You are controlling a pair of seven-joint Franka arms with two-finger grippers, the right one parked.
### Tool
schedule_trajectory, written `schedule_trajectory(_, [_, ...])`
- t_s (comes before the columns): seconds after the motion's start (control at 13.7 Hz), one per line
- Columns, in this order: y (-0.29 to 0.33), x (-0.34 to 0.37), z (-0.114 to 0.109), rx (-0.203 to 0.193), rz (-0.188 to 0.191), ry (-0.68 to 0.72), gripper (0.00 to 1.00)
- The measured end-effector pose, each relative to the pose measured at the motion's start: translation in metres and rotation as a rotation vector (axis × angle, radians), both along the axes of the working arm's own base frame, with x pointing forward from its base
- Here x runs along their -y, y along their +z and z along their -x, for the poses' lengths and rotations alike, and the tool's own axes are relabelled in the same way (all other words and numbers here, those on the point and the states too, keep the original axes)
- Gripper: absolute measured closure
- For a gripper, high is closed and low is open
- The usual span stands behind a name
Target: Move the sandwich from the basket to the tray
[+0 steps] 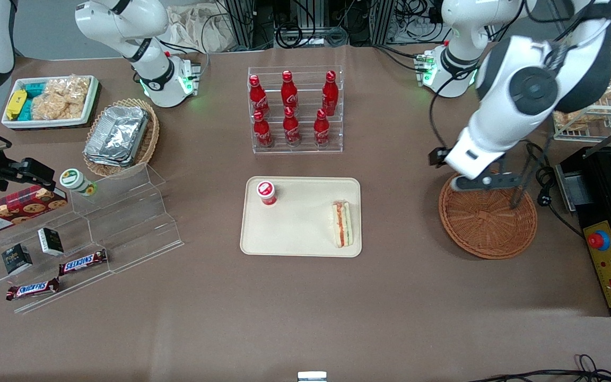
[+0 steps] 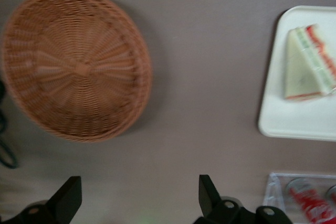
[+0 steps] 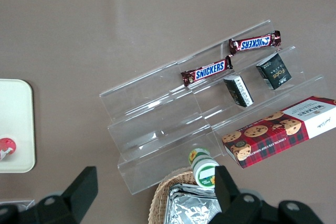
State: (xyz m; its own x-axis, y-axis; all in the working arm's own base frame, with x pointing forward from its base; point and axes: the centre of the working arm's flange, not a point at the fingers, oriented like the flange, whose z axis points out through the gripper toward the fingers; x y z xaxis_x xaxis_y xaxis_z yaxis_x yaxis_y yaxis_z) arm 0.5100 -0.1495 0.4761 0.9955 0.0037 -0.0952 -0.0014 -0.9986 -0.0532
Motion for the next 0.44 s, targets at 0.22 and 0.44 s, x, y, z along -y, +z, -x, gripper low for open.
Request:
schedule_trajectory(0.22, [0.020, -0.047, -0.003, -0.012, 0.006, -0.072, 0.00])
schedule_trajectory(0.44, [0.046, -0.089, -0.016, -0.020, 0.014, -0.131, 0.00])
